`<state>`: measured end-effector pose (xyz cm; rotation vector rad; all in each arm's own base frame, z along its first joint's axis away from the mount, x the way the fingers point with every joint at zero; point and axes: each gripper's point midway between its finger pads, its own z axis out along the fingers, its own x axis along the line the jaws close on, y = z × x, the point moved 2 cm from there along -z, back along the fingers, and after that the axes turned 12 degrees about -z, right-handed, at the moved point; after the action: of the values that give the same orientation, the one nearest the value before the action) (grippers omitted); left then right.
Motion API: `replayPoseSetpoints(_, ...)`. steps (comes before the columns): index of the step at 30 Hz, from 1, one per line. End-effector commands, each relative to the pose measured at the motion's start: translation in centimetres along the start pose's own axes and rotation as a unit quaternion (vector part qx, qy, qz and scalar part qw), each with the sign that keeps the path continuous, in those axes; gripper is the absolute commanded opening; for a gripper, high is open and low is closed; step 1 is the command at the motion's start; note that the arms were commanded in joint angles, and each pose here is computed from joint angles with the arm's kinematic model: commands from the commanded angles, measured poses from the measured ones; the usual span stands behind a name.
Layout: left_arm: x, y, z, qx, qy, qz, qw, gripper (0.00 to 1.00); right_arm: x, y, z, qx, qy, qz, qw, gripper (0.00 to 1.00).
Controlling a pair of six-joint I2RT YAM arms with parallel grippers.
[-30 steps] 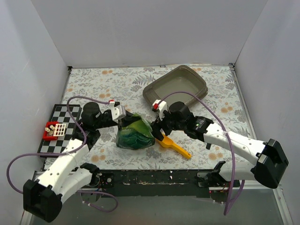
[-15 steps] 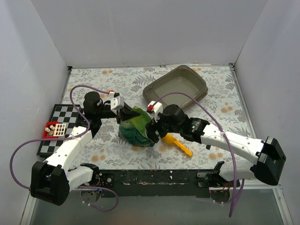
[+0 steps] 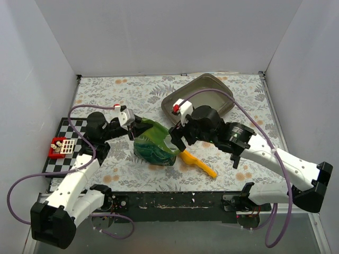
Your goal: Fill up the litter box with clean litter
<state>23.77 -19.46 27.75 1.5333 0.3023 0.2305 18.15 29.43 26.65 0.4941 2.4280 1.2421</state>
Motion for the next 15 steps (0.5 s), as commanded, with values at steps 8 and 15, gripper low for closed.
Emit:
replayPoseSetpoints(8,-0.7,5.3,-1.5,-0.018,0.053,0.011,0.998,0.26,-0.4,-7.0,-6.7,0.103,-0.055,0.07,0.991,0.97)
replayPoseSetpoints(15,2.4,8.7,-4.8,-0.035,0.249,-0.073,0.965,0.32,1.7,-15.0,-6.3,0.192,-0.056,0.139,0.97,0.96)
